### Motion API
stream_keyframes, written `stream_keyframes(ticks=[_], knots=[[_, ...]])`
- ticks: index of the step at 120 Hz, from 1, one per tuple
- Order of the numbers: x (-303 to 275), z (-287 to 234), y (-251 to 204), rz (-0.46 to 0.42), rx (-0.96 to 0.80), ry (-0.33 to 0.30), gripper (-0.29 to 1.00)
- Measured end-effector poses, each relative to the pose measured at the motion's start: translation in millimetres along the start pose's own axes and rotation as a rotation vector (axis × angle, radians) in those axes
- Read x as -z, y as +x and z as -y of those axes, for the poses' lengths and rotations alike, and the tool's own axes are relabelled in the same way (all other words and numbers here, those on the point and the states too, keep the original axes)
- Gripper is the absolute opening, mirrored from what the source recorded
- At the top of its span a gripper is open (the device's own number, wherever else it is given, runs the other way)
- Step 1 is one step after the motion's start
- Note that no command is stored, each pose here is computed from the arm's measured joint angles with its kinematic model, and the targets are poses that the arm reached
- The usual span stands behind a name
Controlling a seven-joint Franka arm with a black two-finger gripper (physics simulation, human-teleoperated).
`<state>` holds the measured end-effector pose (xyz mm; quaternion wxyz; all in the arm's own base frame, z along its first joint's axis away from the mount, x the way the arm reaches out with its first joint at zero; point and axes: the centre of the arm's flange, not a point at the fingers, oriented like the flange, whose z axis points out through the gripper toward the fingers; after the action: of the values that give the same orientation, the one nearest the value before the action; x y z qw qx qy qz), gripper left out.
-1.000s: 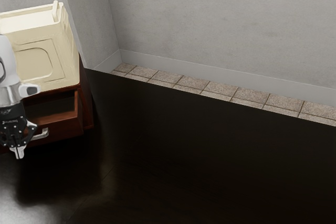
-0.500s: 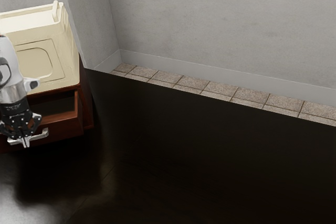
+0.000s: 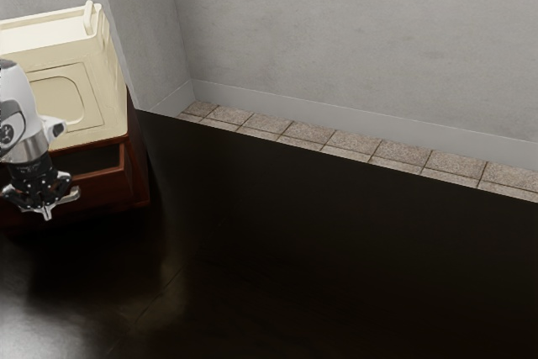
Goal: Push the drawer handle with one arm to close the drawer
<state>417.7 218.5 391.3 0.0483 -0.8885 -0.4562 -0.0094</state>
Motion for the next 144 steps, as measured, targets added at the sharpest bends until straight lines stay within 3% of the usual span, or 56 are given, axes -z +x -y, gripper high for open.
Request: stream_keyframes(ticks=[52,144], knots=[[6.4,-17.6,46.7,-0.122,-0.001,-0.004,-0.06],[-1.3,-45.6,61.1,-0.192,-0.077,-0.017,-0.06]])
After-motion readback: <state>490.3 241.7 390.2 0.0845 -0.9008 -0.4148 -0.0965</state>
